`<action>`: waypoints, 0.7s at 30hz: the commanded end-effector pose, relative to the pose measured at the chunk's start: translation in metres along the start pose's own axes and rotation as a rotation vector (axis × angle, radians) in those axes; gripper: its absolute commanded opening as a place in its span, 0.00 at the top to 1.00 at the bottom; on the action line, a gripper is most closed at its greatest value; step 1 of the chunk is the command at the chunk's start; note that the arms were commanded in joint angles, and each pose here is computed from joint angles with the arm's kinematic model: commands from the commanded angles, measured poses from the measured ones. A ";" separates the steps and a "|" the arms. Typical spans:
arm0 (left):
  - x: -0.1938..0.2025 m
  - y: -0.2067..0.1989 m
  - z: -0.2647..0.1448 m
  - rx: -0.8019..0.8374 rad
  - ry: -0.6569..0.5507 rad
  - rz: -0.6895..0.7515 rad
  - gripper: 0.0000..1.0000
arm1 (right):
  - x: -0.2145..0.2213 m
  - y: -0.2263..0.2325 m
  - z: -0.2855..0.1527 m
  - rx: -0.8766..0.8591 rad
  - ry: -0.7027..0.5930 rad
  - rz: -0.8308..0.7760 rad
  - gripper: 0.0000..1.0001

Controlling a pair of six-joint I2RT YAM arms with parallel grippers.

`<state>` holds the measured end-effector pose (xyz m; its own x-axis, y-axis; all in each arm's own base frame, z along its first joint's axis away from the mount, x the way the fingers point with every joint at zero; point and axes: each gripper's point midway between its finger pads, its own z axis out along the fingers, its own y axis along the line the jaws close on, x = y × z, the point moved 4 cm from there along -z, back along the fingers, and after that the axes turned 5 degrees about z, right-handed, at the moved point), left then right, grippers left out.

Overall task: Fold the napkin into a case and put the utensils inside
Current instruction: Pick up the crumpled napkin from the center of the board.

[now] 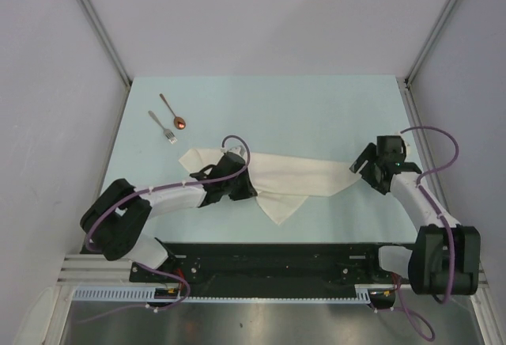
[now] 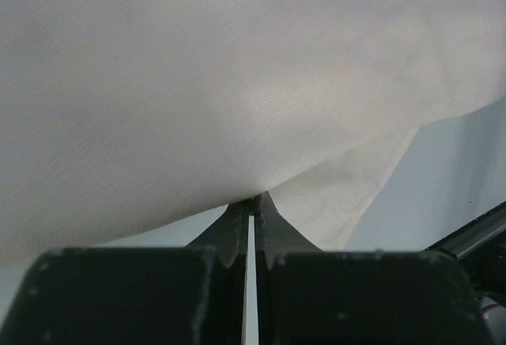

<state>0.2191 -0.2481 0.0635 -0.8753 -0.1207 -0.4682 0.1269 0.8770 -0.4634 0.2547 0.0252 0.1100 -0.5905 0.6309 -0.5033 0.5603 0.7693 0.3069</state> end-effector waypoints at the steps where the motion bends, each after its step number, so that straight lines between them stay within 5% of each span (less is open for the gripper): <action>1: -0.012 -0.014 -0.025 0.071 -0.039 0.044 1.00 | -0.027 -0.003 0.019 -0.110 0.032 0.057 0.14; 8: -0.014 -0.022 -0.047 0.110 -0.040 0.087 1.00 | -0.037 -0.020 0.037 -0.099 0.033 0.056 0.16; 21: -0.017 -0.012 -0.017 0.037 -0.006 0.044 0.71 | -0.035 -0.026 0.038 -0.080 0.042 0.040 0.15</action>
<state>0.2040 -0.2418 0.0791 -0.8873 -0.0567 -0.4577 0.1848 0.8657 -0.4653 0.2794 -0.0182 0.0864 -0.5927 0.6778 -0.4350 0.5574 0.7351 0.3859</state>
